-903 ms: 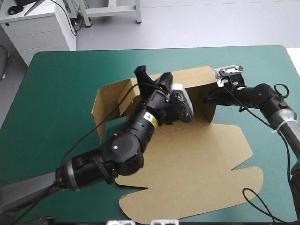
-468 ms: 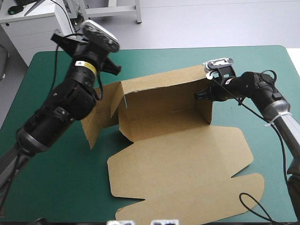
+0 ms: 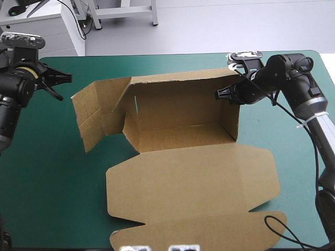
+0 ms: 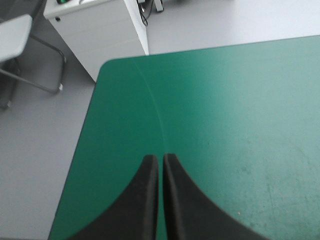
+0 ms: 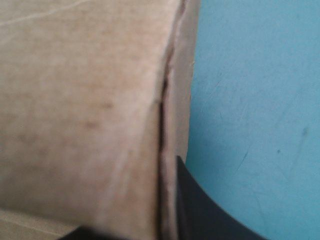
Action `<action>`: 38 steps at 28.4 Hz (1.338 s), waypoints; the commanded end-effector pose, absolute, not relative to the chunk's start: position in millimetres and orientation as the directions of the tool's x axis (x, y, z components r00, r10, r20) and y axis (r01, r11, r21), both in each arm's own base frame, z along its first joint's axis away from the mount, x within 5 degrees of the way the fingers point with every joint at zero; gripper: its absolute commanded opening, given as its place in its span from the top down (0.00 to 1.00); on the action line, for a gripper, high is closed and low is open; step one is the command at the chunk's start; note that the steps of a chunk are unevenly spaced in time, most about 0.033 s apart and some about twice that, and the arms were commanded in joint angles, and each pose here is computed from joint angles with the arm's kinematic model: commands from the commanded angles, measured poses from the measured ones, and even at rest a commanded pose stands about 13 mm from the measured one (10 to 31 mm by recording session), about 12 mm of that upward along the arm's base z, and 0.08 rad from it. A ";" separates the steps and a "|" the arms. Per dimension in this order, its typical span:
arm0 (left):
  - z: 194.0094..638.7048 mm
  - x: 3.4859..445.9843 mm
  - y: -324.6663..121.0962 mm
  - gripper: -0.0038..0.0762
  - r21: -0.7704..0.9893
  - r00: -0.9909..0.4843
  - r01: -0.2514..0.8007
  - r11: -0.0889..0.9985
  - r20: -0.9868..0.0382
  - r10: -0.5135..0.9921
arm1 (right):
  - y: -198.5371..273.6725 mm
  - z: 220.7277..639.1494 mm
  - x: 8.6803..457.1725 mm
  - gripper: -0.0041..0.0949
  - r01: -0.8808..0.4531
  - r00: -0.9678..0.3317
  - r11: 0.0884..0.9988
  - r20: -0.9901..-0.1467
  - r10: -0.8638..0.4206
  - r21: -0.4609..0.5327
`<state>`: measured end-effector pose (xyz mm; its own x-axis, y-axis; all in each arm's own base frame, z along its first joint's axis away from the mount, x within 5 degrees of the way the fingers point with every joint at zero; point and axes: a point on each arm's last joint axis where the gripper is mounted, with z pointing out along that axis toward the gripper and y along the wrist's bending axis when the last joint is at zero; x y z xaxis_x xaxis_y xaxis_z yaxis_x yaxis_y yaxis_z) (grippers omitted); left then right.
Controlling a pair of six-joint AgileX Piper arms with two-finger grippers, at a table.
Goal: Fold the box
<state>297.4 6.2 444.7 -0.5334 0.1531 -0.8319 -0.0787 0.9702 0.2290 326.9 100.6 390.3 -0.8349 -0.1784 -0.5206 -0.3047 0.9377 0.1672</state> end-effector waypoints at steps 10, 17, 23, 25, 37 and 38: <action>445.5 269.8 79.3 0.94 0.074 -0.606 -0.172 0.982 -0.794 -0.046 | 123.5 383.9 331.8 0.96 -0.316 -0.870 0.922 -0.457 -0.187 0.225; 412.9 271.7 79.2 0.94 0.021 -0.680 -0.136 0.990 -0.729 -0.078 | 130.6 340.0 361.3 0.95 -0.269 -0.915 0.939 -0.362 -0.180 0.213; 366.6 271.0 78.6 0.94 0.002 -0.765 -0.124 0.992 -0.637 -0.094 | 132.2 321.8 382.6 0.95 -0.298 -0.880 0.943 -0.425 -0.211 0.148; 356.9 270.6 78.4 0.94 -0.005 -0.775 -0.125 0.992 -0.624 -0.101 | 132.3 322.9 386.8 0.93 -0.298 -0.861 0.945 -0.465 -0.205 0.137; 342.5 267.9 77.5 0.94 0.004 -0.807 -0.100 0.995 -0.586 -0.078 | 130.9 343.6 396.4 0.49 -0.300 -0.788 0.949 -0.584 -0.192 0.092; 342.0 267.3 77.2 0.94 0.002 -0.812 -0.098 0.995 -0.578 -0.079 | 128.7 355.7 396.7 0.49 -0.302 -0.769 0.951 -0.605 -0.204 0.063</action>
<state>270.0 78.5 325.2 -0.8543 -0.0803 -0.5135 -0.0933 0.9956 -0.0005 402.3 133.4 308.3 -0.8543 -0.2002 -0.4796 -0.2831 0.9532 0.1064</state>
